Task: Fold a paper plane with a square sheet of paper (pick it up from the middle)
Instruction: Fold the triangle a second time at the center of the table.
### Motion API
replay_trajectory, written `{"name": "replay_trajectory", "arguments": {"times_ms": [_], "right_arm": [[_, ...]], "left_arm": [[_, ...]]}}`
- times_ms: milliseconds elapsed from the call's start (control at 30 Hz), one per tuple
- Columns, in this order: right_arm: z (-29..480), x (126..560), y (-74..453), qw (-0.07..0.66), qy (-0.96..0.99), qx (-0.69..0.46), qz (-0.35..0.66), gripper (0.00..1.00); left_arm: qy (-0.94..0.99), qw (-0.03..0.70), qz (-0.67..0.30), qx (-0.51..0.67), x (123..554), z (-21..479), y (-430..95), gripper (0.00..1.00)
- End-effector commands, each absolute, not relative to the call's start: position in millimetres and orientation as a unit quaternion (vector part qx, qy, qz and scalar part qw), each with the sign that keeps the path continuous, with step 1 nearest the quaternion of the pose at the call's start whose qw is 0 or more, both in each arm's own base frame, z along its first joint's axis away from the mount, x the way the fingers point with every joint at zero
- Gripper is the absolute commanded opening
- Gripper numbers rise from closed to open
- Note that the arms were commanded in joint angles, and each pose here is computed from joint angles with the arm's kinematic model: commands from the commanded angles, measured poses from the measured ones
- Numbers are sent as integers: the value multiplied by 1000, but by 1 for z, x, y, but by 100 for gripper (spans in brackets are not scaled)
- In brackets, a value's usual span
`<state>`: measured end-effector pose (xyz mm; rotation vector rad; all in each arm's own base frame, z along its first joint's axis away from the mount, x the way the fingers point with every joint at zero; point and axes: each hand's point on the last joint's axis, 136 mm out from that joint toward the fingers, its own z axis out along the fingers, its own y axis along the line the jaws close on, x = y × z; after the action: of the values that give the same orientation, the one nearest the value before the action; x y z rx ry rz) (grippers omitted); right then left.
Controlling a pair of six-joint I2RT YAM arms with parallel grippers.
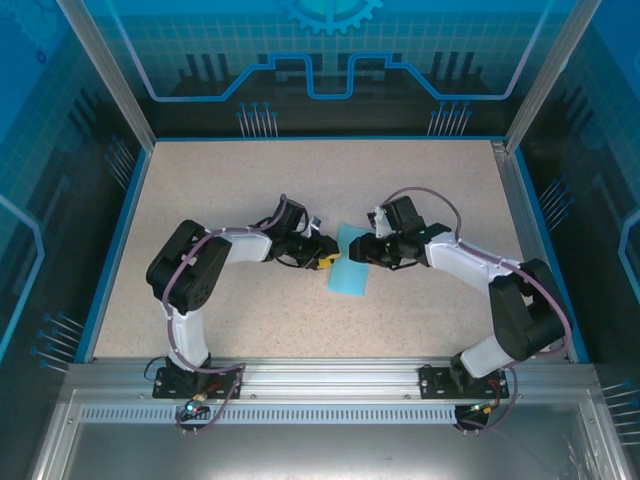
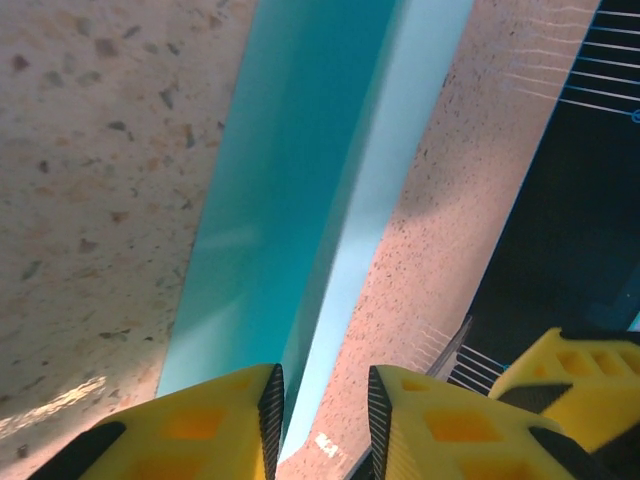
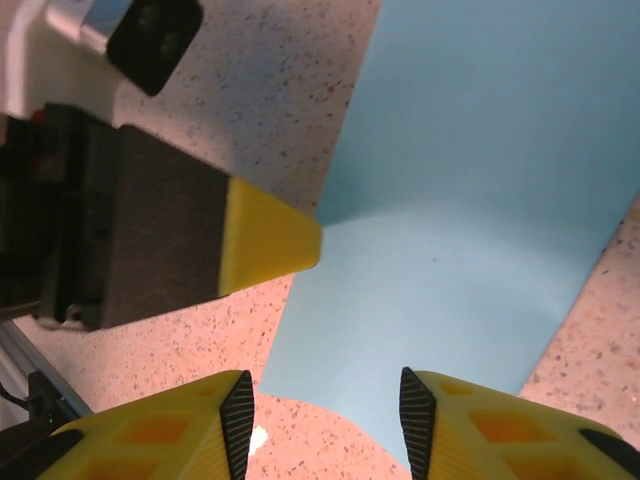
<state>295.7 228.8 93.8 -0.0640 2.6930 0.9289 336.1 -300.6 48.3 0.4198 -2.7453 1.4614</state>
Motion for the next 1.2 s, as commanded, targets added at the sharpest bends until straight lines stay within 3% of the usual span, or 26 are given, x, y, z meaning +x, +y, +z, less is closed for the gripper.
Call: {"name": "replay_trajectory", "arguments": {"times_ms": [0, 233, 367, 733, 967, 1167], "right_arm": [[90, 272, 229, 141, 941, -45, 303, 46], [88, 247, 245, 170, 946, -123, 245, 52], [79, 238, 256, 184, 951, -164, 187, 58], [77, 246, 277, 248, 943, -216, 48, 68], [68, 248, 289, 253, 938, -236, -3, 62], [69, 250, 281, 264, 937, -228, -37, 43]], "left_arm": [[-863, 15, 491, 121, 340, 57, -311, 32], [-863, 26, 490, 117, 343, 58, -315, 31], [-863, 27, 490, 120, 345, 60, -316, 24], [-860, 27, 494, 122, 348, 65, -319, 23], [-860, 27, 495, 118, 347, 69, -321, 23], [-861, 26, 494, 117, 346, 70, -320, 23]]}}
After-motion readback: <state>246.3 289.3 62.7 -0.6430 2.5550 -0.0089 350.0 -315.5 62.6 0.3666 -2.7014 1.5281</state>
